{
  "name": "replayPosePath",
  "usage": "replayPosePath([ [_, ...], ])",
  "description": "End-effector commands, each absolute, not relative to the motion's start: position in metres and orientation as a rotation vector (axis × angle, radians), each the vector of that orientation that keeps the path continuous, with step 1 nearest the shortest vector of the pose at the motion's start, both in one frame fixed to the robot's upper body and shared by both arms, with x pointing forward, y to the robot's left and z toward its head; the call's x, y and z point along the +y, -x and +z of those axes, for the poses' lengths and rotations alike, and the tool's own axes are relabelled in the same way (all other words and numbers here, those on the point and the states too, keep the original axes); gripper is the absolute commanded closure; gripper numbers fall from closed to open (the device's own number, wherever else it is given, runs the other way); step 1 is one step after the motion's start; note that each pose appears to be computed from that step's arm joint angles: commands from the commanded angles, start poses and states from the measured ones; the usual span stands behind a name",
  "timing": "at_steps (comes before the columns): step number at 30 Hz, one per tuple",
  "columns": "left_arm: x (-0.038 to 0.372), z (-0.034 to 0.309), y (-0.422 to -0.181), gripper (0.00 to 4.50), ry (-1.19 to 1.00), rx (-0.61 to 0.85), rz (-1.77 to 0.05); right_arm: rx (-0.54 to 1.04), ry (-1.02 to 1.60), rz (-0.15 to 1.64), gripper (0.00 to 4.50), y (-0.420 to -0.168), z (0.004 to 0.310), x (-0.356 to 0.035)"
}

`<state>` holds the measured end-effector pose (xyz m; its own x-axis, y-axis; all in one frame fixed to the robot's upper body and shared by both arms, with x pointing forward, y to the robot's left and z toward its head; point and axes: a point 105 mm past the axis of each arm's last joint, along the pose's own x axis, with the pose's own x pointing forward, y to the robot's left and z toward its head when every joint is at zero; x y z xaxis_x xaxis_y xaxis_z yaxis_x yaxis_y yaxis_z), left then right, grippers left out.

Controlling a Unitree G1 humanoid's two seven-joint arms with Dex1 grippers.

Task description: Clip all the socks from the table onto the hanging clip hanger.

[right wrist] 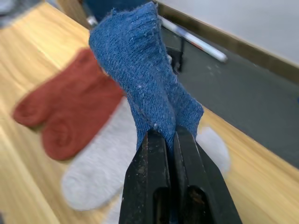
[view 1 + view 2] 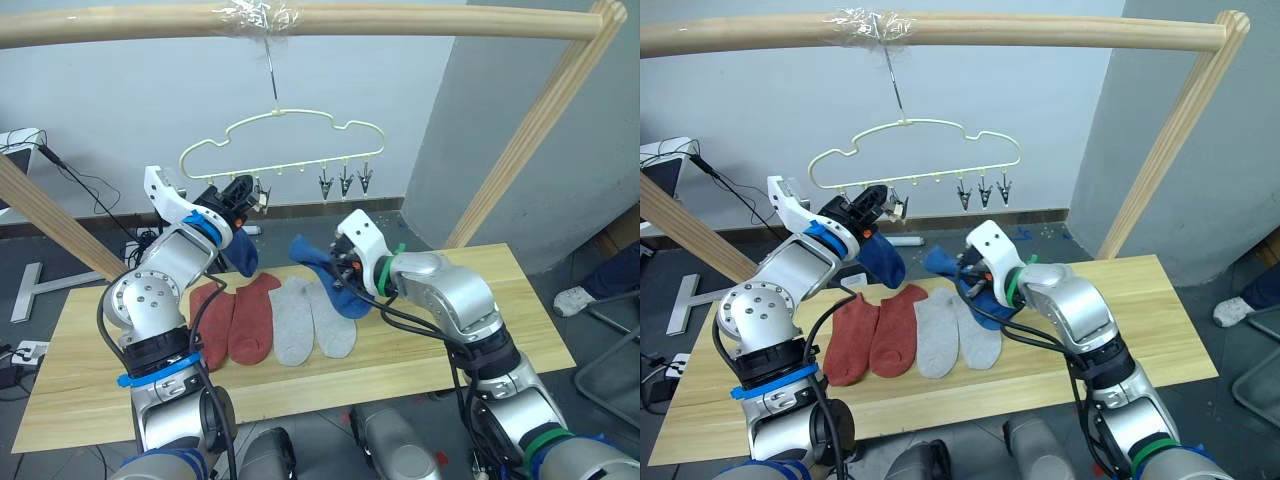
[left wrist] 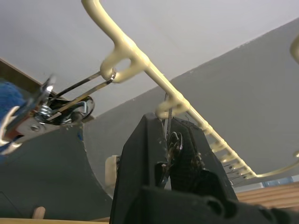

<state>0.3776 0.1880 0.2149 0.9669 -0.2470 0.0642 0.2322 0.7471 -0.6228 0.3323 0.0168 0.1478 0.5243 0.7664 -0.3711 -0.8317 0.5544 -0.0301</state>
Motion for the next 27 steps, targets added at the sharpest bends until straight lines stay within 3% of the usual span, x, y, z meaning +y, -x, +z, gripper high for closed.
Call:
replayPosePath([
  [1,0.188,0.225,-0.373,4.32,0.68,-0.001,-0.291,0.245,0.217,1.022,4.47,-0.331,0.168,0.037],
  [27,0.19,0.222,-0.365,4.32,0.673,0.028,-0.299,0.171,0.237,1.027,4.47,-0.36,0.181,0.064],
])
